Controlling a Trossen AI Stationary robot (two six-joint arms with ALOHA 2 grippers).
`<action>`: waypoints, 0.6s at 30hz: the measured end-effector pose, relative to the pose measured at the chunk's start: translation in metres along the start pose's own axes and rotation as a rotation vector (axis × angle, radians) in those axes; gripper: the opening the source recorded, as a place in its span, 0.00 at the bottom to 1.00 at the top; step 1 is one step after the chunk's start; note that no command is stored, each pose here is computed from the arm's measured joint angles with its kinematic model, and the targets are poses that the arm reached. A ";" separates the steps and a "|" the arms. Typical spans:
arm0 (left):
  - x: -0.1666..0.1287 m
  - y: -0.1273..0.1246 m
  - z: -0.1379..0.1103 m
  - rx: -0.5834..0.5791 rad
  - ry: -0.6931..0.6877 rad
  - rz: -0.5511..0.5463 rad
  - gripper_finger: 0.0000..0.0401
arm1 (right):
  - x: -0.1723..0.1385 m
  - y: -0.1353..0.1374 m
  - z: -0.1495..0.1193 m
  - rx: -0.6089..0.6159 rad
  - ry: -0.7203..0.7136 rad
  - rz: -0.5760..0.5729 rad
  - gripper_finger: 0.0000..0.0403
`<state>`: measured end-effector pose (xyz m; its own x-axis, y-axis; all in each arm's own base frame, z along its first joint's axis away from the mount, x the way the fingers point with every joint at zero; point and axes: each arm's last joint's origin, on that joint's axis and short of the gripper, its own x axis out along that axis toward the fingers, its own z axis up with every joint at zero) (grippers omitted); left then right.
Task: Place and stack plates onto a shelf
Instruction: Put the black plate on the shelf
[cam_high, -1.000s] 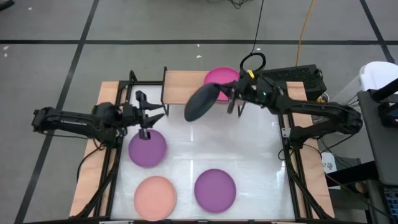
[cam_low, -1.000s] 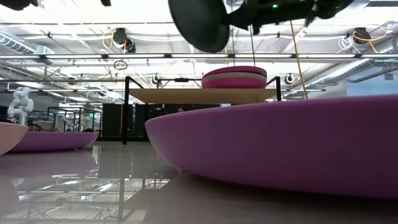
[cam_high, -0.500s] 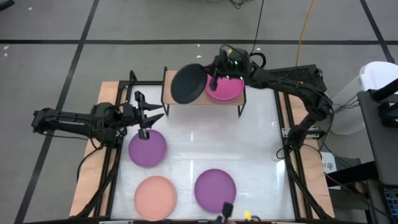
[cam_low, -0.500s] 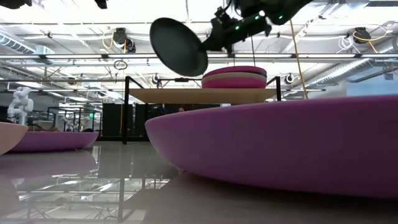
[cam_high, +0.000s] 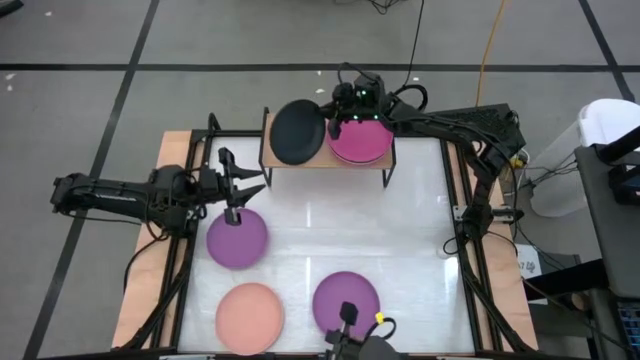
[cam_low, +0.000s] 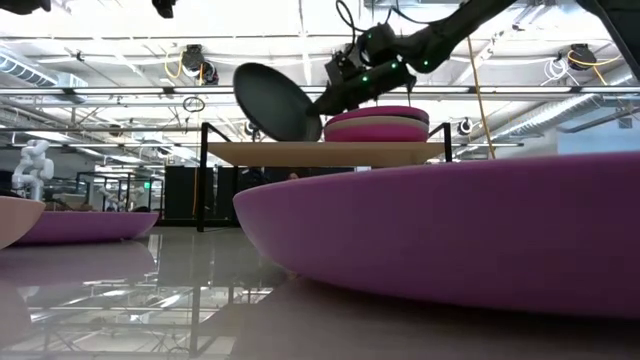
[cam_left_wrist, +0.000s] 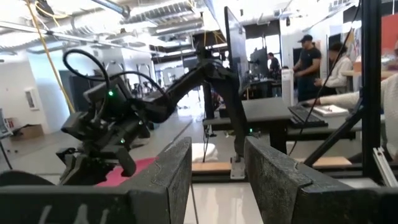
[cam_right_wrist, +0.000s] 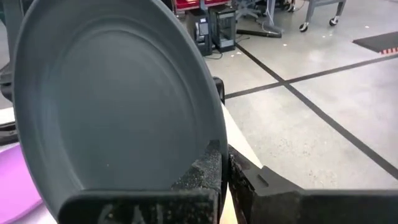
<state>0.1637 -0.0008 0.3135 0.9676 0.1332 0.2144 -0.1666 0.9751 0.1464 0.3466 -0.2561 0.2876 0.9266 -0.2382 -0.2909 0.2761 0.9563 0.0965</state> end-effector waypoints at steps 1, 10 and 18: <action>0.000 0.000 -0.001 0.000 0.007 -0.001 0.38 | 0.002 0.000 -0.002 -0.007 0.000 0.002 0.00; 0.000 0.000 -0.002 0.000 0.020 -0.003 0.38 | 0.010 -0.002 -0.011 -0.003 0.027 -0.009 0.04; 0.000 0.000 -0.002 0.021 0.021 -0.003 0.38 | 0.010 -0.003 -0.012 -0.007 0.041 -0.073 0.08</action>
<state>0.1641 -0.0008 0.3115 0.9719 0.1338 0.1936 -0.1670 0.9717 0.1672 0.3522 -0.2591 0.2727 0.8928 -0.3001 -0.3360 0.3405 0.9379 0.0671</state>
